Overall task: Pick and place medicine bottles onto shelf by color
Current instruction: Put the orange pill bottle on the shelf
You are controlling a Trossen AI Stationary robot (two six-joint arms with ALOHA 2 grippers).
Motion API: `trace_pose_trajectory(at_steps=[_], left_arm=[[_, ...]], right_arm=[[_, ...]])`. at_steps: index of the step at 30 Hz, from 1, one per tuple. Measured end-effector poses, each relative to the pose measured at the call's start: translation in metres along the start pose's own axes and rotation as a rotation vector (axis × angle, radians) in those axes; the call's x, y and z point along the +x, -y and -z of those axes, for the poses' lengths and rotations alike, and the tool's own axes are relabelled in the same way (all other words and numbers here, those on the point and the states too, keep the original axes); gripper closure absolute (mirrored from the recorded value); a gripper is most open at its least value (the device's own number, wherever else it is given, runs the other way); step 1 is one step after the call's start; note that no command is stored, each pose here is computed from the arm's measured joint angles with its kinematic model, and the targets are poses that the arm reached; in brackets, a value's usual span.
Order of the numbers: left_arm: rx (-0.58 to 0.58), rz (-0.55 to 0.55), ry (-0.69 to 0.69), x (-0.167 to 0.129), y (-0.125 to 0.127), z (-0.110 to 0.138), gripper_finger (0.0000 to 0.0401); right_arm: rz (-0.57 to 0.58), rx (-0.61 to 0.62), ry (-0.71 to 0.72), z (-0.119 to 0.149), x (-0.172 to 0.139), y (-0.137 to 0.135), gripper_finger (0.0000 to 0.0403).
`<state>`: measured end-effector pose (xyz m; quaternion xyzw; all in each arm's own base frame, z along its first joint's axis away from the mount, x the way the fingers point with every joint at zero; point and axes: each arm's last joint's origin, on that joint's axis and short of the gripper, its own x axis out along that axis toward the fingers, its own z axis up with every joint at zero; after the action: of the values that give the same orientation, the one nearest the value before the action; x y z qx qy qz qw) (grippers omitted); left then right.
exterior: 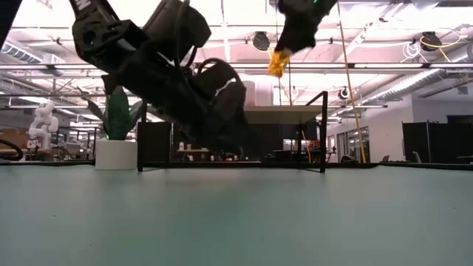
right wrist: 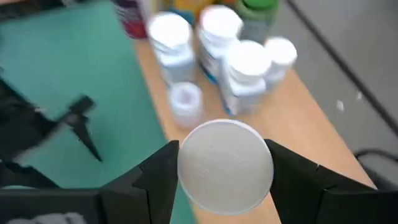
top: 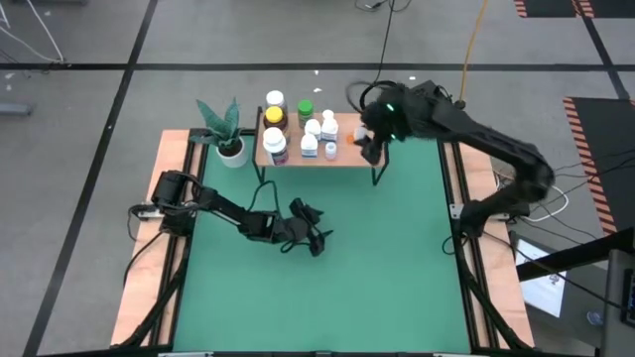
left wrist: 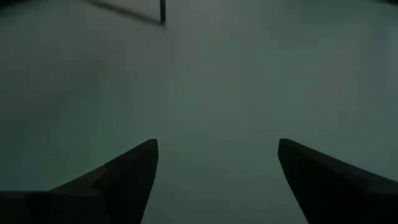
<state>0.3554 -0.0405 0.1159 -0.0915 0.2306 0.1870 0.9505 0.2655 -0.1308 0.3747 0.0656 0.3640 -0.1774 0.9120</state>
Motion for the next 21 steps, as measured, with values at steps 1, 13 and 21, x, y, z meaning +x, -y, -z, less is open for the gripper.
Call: trace_pose_trajectory(at_steps=[1,13,21], left_arm=[[-0.003,-0.005,-0.016,0.000,-0.001,0.002,0.0066],[0.039,-0.020,-0.180,-0.006,0.002,0.021,0.0066],[0.044,-0.003,-0.183,-0.009,0.008,0.023,0.0066]], right_arm=[[0.001,0.013,-0.037,-0.004,0.008,0.007,0.0202],[-0.073,0.094,-0.223,-0.005,0.063,0.043,0.0202],[-0.074,0.075,-0.238,-0.003,0.067,0.045,0.0190]])
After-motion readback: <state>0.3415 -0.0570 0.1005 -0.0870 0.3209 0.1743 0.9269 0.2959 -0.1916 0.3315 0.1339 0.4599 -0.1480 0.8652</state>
